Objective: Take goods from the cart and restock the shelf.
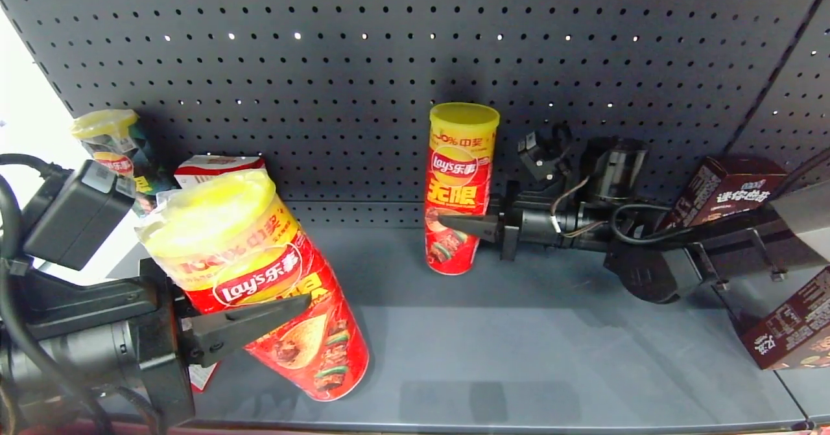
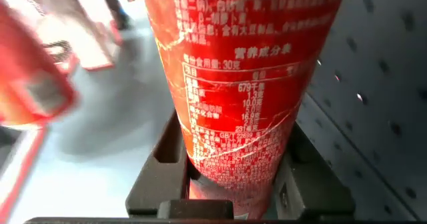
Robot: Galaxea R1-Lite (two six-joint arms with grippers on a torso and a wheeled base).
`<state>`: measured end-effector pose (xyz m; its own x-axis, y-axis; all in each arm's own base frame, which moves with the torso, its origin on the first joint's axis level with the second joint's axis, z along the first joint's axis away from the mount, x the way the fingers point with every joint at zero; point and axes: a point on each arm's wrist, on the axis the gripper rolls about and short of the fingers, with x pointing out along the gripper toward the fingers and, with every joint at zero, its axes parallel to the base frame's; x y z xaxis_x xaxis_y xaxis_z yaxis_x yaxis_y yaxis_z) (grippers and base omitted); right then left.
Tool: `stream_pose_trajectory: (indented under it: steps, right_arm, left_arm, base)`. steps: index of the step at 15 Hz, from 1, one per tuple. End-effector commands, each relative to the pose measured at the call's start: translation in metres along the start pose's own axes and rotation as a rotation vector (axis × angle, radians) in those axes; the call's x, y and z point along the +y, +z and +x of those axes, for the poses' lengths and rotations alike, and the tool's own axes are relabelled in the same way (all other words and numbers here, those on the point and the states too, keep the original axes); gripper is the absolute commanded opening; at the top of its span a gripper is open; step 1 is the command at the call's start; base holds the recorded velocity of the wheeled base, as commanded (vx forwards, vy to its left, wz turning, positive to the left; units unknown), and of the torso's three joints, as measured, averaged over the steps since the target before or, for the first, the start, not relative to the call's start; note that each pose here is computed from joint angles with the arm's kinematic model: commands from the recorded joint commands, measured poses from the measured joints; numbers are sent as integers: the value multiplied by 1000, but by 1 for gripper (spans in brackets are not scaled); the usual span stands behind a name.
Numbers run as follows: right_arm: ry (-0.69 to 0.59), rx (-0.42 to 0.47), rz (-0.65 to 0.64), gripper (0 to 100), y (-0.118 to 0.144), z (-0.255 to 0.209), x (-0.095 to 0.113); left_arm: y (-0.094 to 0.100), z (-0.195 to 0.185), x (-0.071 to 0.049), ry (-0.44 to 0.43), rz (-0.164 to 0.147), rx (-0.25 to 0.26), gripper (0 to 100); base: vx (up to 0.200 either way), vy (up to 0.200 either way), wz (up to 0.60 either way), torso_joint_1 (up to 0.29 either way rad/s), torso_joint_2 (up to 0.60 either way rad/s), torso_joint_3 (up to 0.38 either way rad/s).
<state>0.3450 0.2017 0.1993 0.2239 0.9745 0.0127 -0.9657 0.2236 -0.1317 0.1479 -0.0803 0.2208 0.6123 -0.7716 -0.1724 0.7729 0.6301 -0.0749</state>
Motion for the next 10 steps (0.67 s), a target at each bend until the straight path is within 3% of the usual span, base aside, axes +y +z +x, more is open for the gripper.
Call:
stream_pose_trajectory:
  steps: [1,4,7,10]
  right_arm:
    - [26,-41,-41,0,34,-15,30]
    - [68,-42,-37,0,42,-29,65]
    - [90,-38,-30,0,23,-52,99]
    - [93,-17,-9,0,-1,-68,117]
  left_arm:
    - [-1,-1,-1,0,1,2,0]
    - [0,-1,-1,0,3,-2,0]
    - [2,-1,-1,1,6,-9,0]
    - [2,-1,0,4,7,-8,0]
  base:
    - [0,0,0,0,0,0]
    - [0,0,0,0,0,0]
    - [0,0,0,0,0,0]
    - [0,0,0,0,0,0]
